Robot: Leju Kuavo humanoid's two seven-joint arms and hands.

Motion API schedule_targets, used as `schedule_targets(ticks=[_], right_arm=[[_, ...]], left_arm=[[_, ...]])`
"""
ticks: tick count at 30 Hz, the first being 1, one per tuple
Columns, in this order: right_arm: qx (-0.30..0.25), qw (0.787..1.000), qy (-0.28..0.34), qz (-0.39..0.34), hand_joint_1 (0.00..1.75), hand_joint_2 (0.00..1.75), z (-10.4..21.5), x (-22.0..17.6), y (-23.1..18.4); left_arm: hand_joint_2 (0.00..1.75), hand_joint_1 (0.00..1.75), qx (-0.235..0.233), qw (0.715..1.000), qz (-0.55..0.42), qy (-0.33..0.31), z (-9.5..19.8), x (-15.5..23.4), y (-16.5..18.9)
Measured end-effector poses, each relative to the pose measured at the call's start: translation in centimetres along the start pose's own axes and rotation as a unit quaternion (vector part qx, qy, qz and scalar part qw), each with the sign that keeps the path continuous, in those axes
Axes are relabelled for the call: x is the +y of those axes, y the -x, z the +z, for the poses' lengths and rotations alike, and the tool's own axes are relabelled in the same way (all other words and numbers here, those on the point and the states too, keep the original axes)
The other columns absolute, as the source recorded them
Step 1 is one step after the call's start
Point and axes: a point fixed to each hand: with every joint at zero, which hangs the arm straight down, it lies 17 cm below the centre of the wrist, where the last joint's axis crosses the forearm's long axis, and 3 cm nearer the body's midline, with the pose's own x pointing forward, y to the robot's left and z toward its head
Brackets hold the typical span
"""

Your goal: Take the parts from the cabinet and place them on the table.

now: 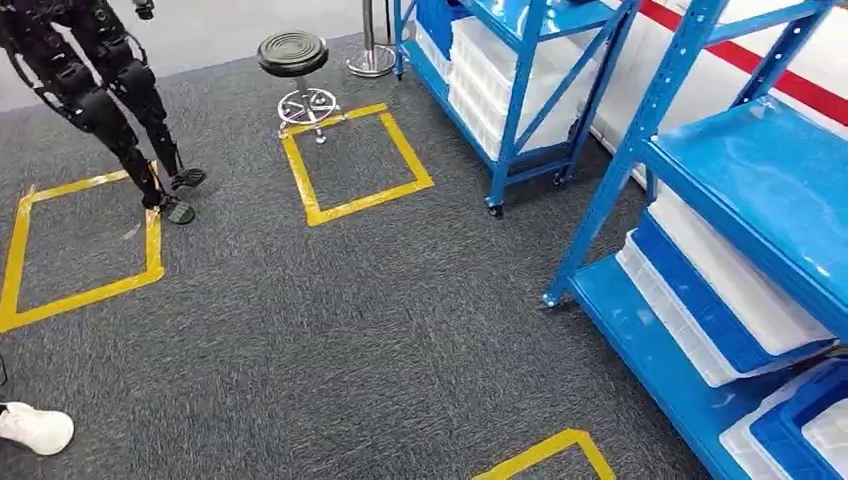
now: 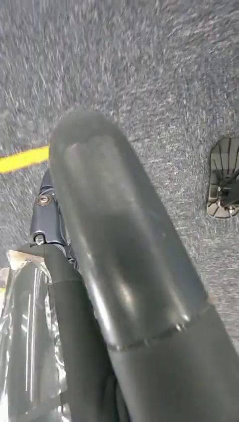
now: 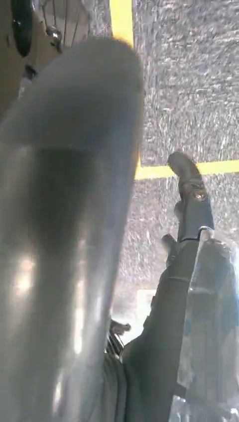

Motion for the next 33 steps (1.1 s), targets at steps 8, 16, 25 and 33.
schedule_targets(ticks=[8,16,25,33], right_arm=[[0.001,1.000,-0.006,0.005,0.00,0.00,0.08,0.38,0.14],[0.000,1.000,-0.009,0.004,0.00,0.00,0.20,0.77,0.07],[0.002,1.000,-0.007,0.006,0.00,0.00,0.11,0.57,0.32],[0.001,1.000,-0.007,0.008,0.00,0.00,0.11,0.42,-0.01]], left_arm=[[0.00,0.00,0.002,1.000,0.000,0.001,0.13,-0.12,0.26],[0.00,0.00,0.000,1.000,0.000,-0.001,-0.02,0.16,0.11],[0.00,0.00,-0.001,1.000,0.001,0.002,0.16,-0.28,0.04],[0.00,0.00,-0.005,1.000,0.002,0.002,0.05,-0.35,-0.39]])
